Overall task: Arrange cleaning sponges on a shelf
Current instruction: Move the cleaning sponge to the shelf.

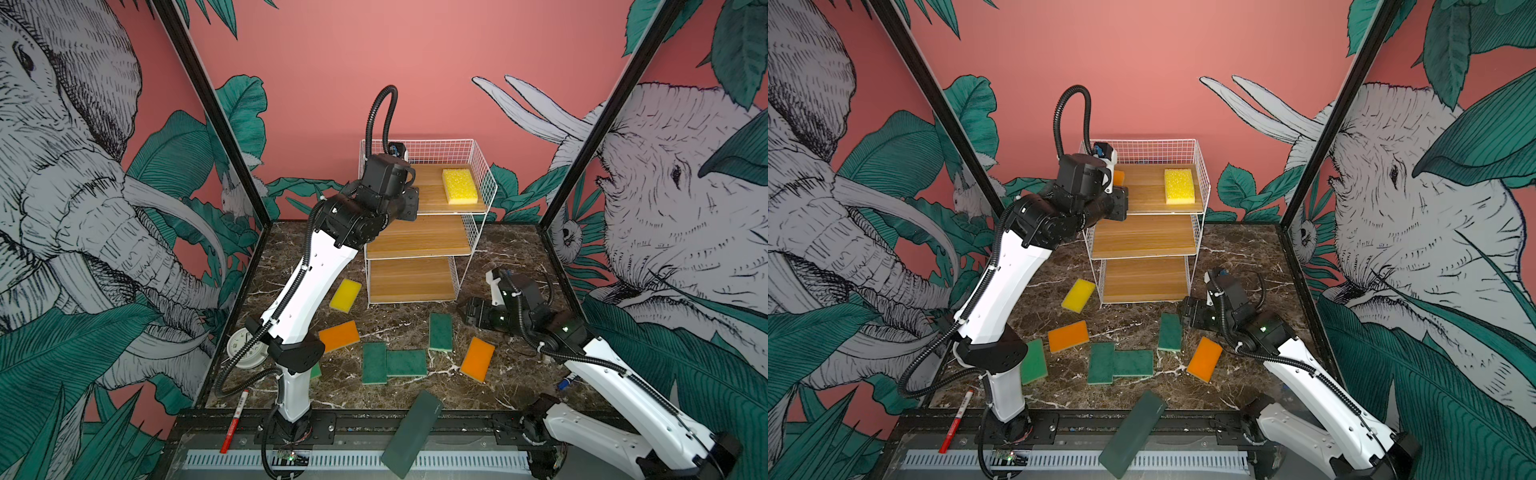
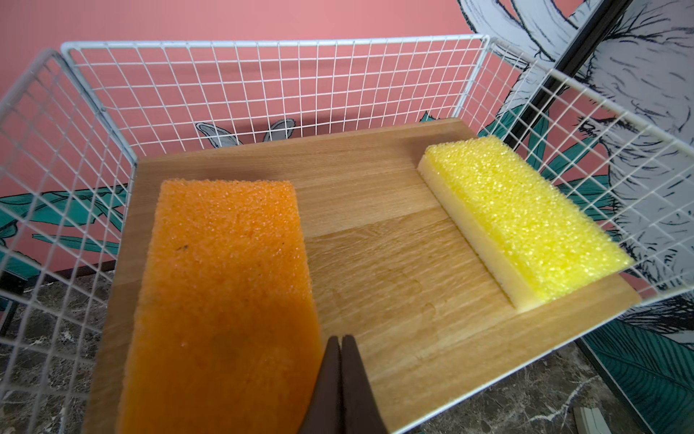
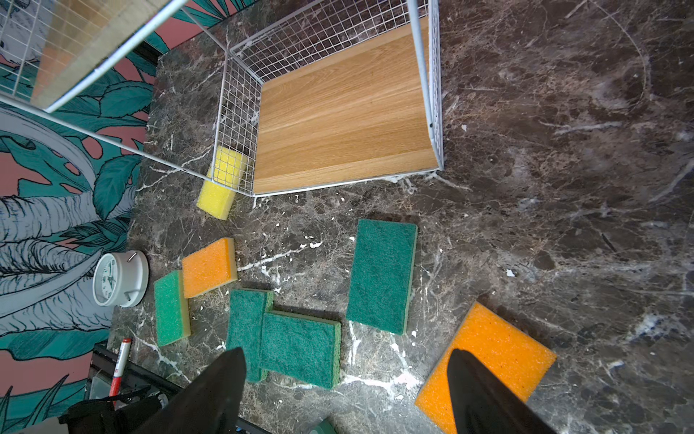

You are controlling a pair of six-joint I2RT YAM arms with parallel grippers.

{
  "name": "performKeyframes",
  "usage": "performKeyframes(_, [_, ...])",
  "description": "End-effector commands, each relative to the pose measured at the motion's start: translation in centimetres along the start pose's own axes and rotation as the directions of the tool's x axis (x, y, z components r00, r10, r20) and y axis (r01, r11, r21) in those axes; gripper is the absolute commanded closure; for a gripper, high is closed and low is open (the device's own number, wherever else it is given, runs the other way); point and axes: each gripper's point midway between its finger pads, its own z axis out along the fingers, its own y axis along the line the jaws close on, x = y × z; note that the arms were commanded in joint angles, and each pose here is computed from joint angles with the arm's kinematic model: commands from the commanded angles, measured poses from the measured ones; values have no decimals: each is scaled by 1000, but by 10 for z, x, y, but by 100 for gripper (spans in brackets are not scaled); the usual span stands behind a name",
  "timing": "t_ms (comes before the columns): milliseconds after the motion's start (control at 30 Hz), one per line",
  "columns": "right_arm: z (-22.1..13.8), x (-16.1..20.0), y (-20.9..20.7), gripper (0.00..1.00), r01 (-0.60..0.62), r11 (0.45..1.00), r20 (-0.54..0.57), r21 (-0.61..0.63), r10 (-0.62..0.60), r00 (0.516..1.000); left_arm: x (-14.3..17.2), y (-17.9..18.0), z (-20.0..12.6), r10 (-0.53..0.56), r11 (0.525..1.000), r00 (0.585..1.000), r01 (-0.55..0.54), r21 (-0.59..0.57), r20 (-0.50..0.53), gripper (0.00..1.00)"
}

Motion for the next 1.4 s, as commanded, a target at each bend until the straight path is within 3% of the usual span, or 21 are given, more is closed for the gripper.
performKeyframes(0, [-6,-7,3,13,6,1000,40,-10,-5,999,-7,9,-4,-34,999,999,35,-35,23,100])
performKeyframes(500, [-5,-6,2,13,14,1000,37,-7,-13,999,-7,21,10,-74,993,997,77,-88,37,100])
performKeyframes(767, [-7,-7,2,13,13,1000,42,-6,-13,999,-9,14,12,-89,995,995,90,-46,40,100])
performKeyframes(1367, [-9,-11,8,13,11,1000,53,-29,-10,999,-34,12,-37,-129,991,985,123,54,115,100])
